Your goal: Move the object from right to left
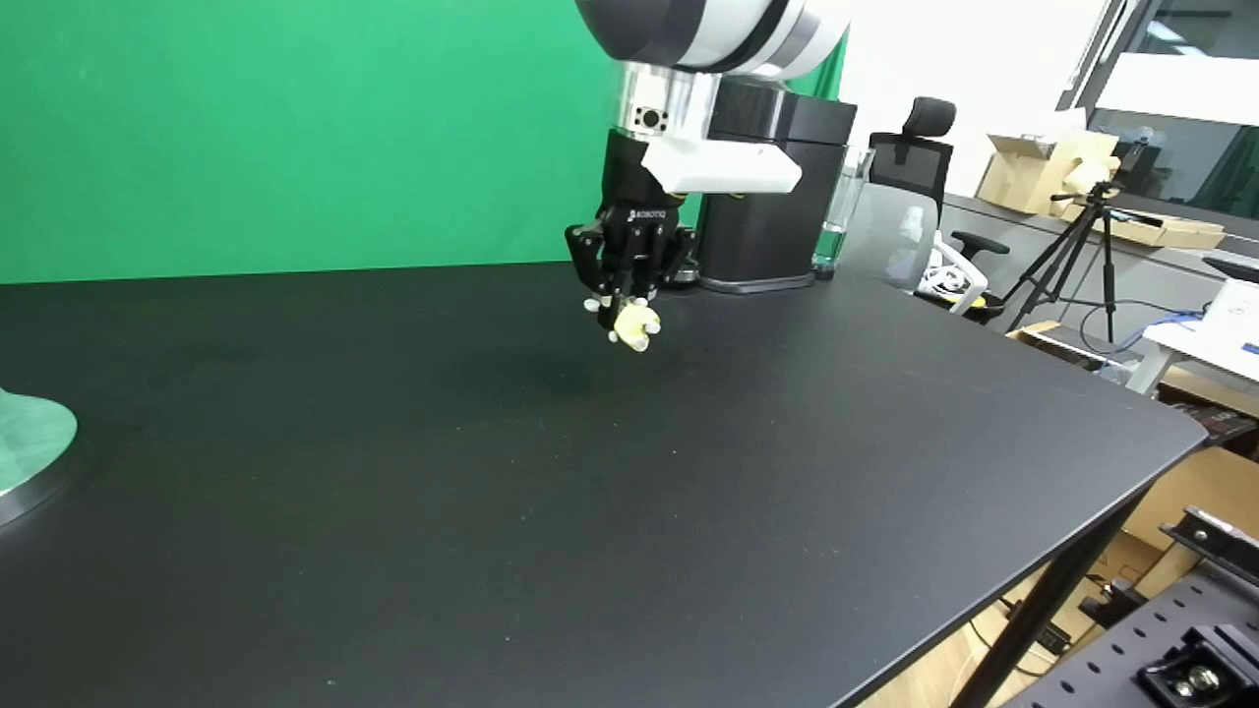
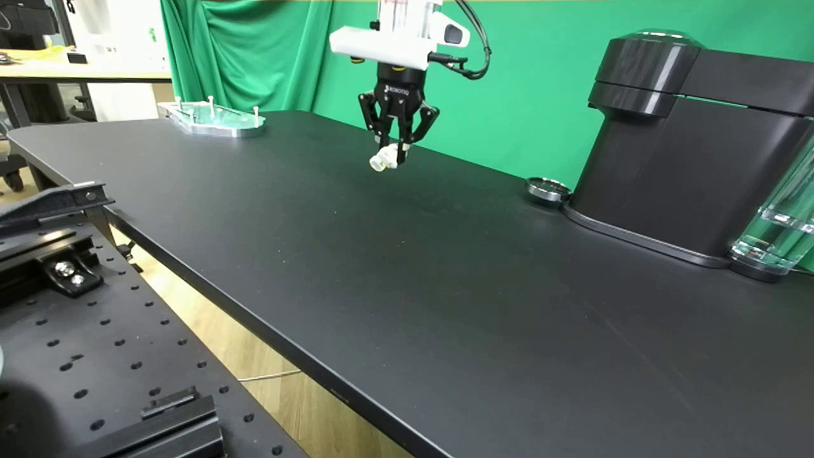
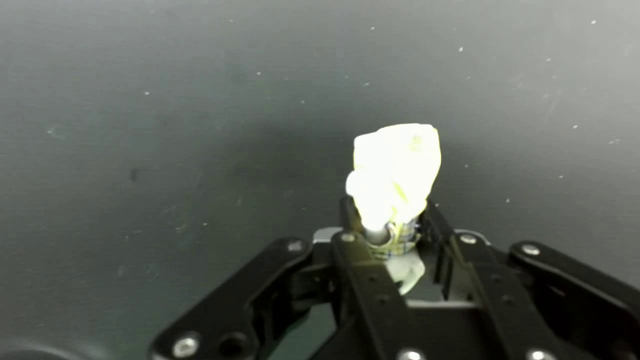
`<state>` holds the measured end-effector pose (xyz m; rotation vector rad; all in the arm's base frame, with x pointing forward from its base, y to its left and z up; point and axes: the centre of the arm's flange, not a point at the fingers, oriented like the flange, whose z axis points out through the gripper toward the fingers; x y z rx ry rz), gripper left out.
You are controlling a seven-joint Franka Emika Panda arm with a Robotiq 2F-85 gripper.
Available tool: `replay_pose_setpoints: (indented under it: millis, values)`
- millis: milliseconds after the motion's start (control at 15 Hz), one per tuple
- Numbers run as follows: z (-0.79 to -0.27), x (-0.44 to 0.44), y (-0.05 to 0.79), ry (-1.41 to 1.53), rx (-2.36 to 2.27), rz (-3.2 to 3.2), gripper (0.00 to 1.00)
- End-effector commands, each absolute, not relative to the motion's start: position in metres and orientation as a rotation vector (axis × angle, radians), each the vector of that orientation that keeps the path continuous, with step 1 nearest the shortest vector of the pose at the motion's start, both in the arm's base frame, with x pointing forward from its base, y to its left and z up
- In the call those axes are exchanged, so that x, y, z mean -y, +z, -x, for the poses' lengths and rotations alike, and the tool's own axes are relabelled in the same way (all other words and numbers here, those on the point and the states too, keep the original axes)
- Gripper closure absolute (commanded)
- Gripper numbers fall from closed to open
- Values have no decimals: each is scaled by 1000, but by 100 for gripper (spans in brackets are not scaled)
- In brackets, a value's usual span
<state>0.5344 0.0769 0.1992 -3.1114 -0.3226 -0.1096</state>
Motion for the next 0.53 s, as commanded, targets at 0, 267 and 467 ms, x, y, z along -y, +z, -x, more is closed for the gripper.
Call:
replay_pose_setpoints:
  millis: [0,267,467]
  values:
    - [-523,-104,183,-82,358,3113,92]
    - [-516,-121,156,-38,410,3128,92]
    - [-510,-128,141,-12,461,3129,43]
